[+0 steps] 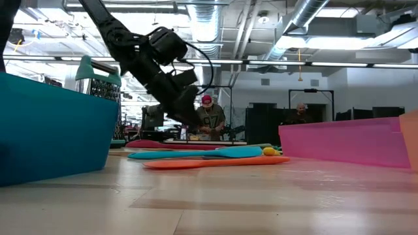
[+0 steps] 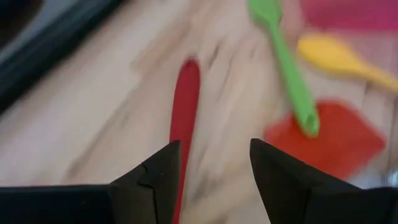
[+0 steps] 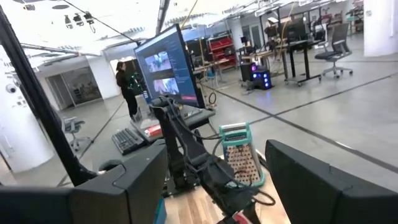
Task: Pick & Place Kitchen Items
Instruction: Put the red serving spoon into the blue bin
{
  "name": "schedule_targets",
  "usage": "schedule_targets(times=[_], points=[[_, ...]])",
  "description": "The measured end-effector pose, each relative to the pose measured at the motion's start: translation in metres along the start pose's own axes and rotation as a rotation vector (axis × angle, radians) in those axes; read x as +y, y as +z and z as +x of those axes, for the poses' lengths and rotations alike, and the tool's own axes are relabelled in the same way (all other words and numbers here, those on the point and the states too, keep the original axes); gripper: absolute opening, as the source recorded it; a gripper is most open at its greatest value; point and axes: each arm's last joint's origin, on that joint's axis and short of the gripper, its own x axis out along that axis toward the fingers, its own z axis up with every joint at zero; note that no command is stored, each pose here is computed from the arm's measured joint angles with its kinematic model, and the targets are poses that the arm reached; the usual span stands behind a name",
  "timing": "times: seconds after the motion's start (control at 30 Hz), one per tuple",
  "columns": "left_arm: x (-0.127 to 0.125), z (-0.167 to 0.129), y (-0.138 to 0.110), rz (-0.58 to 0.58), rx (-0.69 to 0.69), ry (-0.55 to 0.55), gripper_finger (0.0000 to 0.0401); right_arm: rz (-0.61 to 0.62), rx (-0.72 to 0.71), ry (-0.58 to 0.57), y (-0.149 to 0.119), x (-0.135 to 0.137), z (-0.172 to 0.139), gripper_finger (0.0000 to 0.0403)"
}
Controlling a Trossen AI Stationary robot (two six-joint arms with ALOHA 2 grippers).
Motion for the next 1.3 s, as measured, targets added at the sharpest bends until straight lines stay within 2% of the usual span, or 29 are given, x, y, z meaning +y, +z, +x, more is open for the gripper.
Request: schedule_targets(times=[0.1,0.4,0.57,0.7,0.9,1.1,1.3], points=[[0.002,0.005,0.001,0.01,-0.028,-0.009,0.0176,0.001,-0.002,0.006,0.0,0.0,-0.004,0.0265],[0.012,0.031,-0.026,-0.022,0.099,0.007,0.0176,-0.001,0.032,-0.002,-0.003,-0.002,-0.008,0.0265],[0.011,0.038,-0.032,-0.022,0.118,0.014,0.0169,0.0,0.028,-0.001,-0.003,-0.002,-0.008,0.0265],[0.01,0.038,-0.033,-0.016,0.132,0.014,0.0127,0.02,0.029,-0.001,-0.003,-0.002,-0.008,0.0265],[0.01,0.038,-0.035,-0.015,0.142,0.022,0.0021,0.026,0.029,-0.002,-0.003,-0.002,-0.008,0.0265],[0.01,0.038,-0.034,-0.08,0.142,0.018,0.0029,0.025,0.029,-0.002,-0.003,-0.002,-0.008,0.0265],[0.01,0.023,-0.025,-0.134,0.131,-0.025,0.0021,0.017,0.029,-0.002,-0.003,-0.002,-0.008,0.0265]])
